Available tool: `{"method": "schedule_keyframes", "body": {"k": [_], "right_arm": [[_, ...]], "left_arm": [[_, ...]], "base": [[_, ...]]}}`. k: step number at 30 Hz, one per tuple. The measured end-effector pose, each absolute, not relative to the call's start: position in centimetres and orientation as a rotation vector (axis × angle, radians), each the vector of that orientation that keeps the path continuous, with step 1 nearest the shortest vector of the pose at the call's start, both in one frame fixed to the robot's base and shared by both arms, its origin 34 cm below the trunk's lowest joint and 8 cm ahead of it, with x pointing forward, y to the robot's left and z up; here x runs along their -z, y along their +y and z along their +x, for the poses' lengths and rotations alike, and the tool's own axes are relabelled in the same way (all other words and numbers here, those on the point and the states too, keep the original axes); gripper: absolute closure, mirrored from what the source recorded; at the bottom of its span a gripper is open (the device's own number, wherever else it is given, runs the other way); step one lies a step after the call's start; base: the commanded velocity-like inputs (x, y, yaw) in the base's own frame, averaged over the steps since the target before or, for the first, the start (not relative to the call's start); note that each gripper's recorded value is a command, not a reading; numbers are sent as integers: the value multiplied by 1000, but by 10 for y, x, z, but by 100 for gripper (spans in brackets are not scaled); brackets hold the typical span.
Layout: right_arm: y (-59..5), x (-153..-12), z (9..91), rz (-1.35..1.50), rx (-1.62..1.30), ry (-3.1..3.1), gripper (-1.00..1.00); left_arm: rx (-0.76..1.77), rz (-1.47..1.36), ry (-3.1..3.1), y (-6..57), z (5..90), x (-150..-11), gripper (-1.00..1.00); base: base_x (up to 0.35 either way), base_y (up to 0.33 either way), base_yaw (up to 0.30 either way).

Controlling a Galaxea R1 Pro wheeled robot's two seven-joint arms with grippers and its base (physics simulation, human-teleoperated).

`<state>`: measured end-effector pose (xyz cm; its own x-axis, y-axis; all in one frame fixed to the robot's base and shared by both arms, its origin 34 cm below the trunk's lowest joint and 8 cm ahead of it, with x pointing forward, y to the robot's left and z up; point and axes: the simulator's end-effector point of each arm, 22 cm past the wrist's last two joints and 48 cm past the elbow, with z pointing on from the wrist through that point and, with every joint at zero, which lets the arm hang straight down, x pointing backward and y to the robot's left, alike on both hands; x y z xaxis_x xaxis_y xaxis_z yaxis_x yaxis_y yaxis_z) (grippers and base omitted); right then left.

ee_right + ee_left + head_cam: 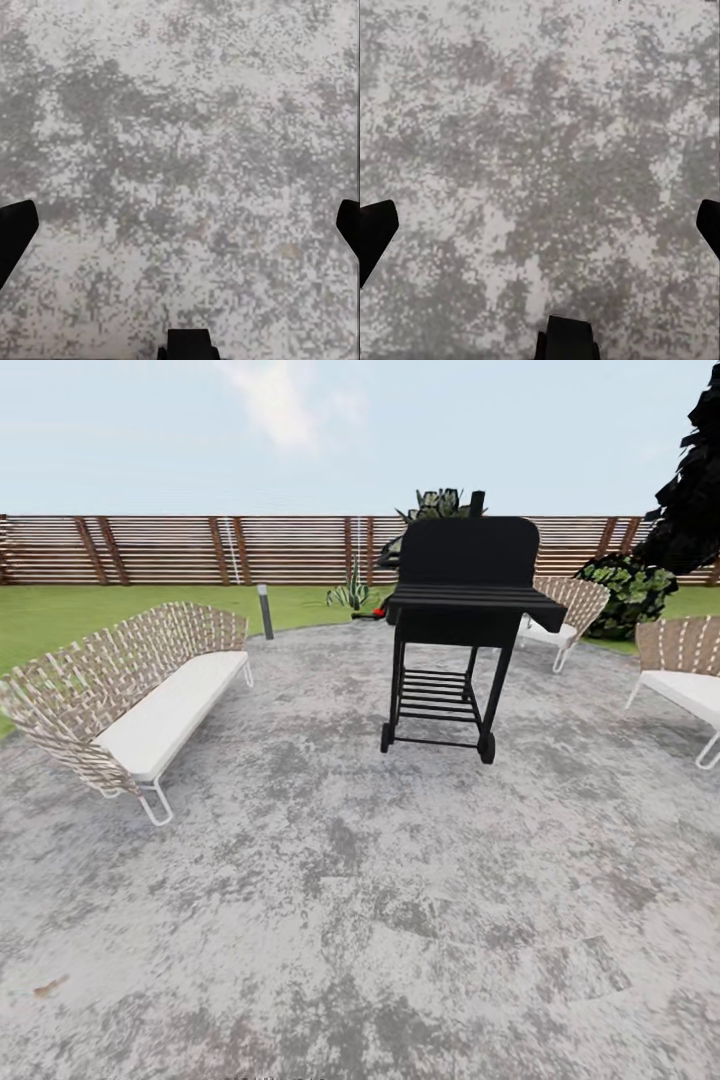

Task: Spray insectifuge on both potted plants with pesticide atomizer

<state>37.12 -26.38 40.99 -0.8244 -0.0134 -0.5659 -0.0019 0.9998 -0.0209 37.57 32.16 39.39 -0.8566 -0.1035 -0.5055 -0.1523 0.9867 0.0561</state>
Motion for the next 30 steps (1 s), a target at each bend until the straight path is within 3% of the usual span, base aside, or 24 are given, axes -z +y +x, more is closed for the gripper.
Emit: {"method": "schedule_keyframes", "body": {"k": [10, 19, 30], "right_arm": [[-269, -464, 524, -18, 36, 2250, -100], [-282, -409, 481, 0, 105, 2370, -100], [-298, -385, 474, 8, 152, 2376, -100]], "left_arm": [[-115, -81, 2482, 318, 483, -403, -100], [-117, -73, 2486, 319, 478, -384, -100], [-119, -81, 2484, 320, 475, -362, -100]], "base": [[0, 0, 282], [0, 0, 276], [0, 0, 17]]}}
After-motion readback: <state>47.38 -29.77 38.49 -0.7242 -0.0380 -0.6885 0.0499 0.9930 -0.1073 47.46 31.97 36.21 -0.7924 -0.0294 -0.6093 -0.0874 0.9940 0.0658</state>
